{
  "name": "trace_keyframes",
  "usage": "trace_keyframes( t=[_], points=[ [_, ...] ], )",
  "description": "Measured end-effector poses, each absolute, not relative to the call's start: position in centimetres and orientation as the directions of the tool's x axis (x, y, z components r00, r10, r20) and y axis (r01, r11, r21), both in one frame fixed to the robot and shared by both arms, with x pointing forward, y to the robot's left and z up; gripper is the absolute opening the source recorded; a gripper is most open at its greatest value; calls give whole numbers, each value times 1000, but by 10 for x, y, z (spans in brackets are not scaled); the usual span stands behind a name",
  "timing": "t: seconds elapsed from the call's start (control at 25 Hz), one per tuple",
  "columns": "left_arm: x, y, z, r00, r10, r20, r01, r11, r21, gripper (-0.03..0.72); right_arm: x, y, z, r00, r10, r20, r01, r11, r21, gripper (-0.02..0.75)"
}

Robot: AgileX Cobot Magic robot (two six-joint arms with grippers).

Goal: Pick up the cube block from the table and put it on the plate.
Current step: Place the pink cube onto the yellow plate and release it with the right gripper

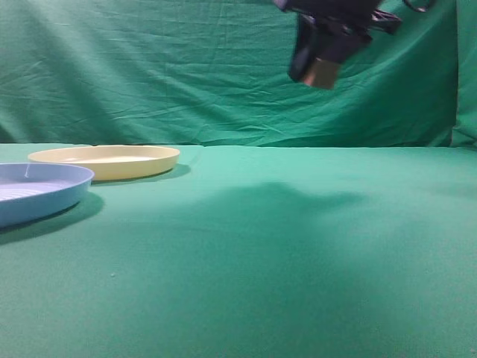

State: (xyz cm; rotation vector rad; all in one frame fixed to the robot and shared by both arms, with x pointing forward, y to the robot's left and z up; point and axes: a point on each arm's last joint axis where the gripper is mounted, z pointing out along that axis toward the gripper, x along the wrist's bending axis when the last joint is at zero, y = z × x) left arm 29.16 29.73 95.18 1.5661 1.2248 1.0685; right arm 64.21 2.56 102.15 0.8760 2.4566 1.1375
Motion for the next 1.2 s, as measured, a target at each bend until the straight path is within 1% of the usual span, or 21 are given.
trace_keyframes(
  t=[0.04,0.16,0.28,0.36,0.4,0.44,0.52,0.6,0.64,0.68,0.72,0.76,0.84,0.92,0.96,1.0,1.08,1.2],
  points=[
    [292,297,952,153,981,117,249,-153,956,0,642,39,1015,-789,614,-22,379,514,769,240],
    [292,297,952,153,981,117,249,-153,956,0,645,70,978,-820,570,-37,349,551,758,240],
    [292,297,952,153,981,117,249,-153,956,0,646,84,952,-823,566,-43,340,552,762,240],
    [292,297,952,153,981,117,249,-153,956,0,647,89,944,-822,569,-38,340,543,768,240],
    [292,297,952,153,981,117,249,-153,956,0,647,90,942,-819,574,-33,343,534,773,319],
    [292,297,952,153,981,117,249,-153,956,0,648,90,942,-817,577,-27,347,527,776,376],
    [292,297,952,153,981,117,249,-153,956,0,648,90,942,-814,580,-20,350,518,780,549],
    [292,297,952,153,981,117,249,-153,956,0,648,91,944,-816,578,-16,352,518,780,638],
    [292,297,952,153,981,117,249,-153,956,0,647,91,943,-819,573,-11,358,527,771,661],
    [292,297,952,153,981,117,249,-153,956,0,645,90,946,-826,564,-8,363,542,758,643],
    [292,297,952,153,981,117,249,-153,956,0,643,88,951,-834,552,-8,364,562,743,643],
    [292,297,952,153,981,117,249,-153,956,0,641,85,959,-842,539,-12,362,582,728,602],
    [292,297,952,153,981,117,249,-153,956,0,637,72,987,-851,526,-4,377,615,693,460],
    [292,297,952,153,981,117,249,-153,956,0,633,55,1022,-837,547,23,419,613,670,229],
    [292,297,952,153,981,117,249,-153,956,0,631,43,1041,-821,569,49,455,600,658,135],
    [292,297,952,153,981,117,249,-153,956,0,627,33,1059,-805,590,71,487,586,648,87],
    [292,297,952,153,981,117,249,-153,956,0,622,11,1088,-769,631,103,543,559,627,0],
    [292,297,952,153,981,117,249,-153,956,0,609,-15,1125,-732,677,81,571,544,615,0]
  ],
)
